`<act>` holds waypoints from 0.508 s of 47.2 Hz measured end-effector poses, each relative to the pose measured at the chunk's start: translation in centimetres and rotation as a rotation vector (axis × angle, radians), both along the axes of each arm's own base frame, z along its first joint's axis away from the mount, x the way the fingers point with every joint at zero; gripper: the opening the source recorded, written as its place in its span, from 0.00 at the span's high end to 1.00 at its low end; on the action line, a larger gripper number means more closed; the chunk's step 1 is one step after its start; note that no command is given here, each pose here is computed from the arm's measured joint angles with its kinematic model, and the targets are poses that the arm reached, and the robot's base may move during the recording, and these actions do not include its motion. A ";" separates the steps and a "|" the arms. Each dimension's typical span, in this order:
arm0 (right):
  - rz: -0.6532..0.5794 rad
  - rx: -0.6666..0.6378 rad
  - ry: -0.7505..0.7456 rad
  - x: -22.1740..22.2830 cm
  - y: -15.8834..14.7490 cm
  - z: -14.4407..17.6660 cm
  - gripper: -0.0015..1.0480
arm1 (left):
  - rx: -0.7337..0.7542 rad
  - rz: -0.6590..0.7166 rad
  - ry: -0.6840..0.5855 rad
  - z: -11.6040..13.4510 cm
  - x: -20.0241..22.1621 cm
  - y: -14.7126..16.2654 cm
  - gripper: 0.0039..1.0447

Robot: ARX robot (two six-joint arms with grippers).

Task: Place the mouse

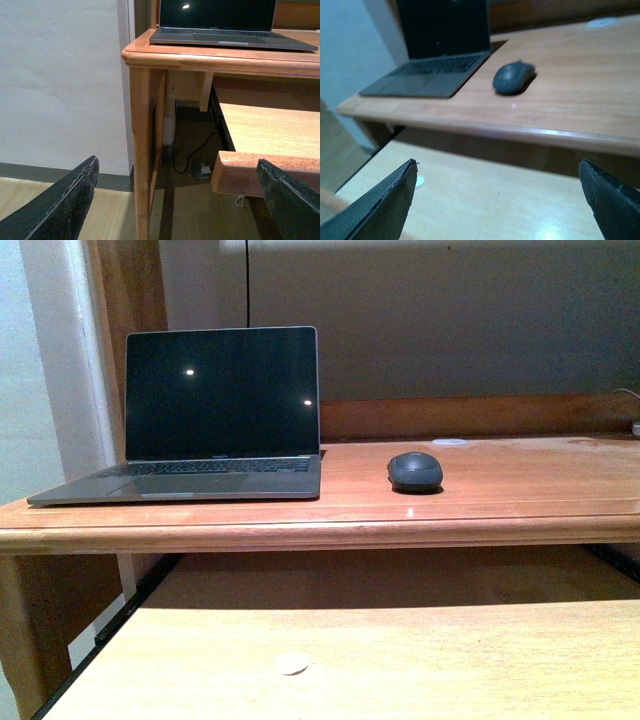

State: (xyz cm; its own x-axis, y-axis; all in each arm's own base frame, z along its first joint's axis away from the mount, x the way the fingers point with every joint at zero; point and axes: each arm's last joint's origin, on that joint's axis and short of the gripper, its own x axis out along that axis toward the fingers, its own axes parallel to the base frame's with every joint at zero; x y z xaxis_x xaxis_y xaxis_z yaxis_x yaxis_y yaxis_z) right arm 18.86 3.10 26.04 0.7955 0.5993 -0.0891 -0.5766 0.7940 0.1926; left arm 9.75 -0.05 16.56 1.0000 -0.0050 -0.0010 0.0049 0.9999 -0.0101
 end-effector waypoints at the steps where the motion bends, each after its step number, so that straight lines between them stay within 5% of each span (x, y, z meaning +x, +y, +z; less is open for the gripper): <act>1: 0.016 -0.007 0.010 -0.3 -0.1 -0.5 0.07 | 0.000 0.000 0.000 0.0 0.0 0.0 0.07; 13: 0.248 -0.136 0.109 -3.5 -1.1 -6.3 0.07 | 0.000 0.000 0.000 0.0 0.0 0.0 0.07; 24: 0.285 -0.248 0.090 -3.8 -0.5 -8.7 0.07 | 0.000 0.000 0.000 0.0 0.0 0.0 0.07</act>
State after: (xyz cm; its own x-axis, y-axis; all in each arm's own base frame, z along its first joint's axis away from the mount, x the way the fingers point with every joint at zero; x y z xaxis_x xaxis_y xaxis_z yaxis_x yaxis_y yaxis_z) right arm 15.05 2.56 17.34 0.5826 0.7468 -0.3207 -0.7705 0.6331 0.0747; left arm 9.75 -0.05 16.56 1.0000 -0.0050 -0.0010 0.0049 0.9999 -0.0101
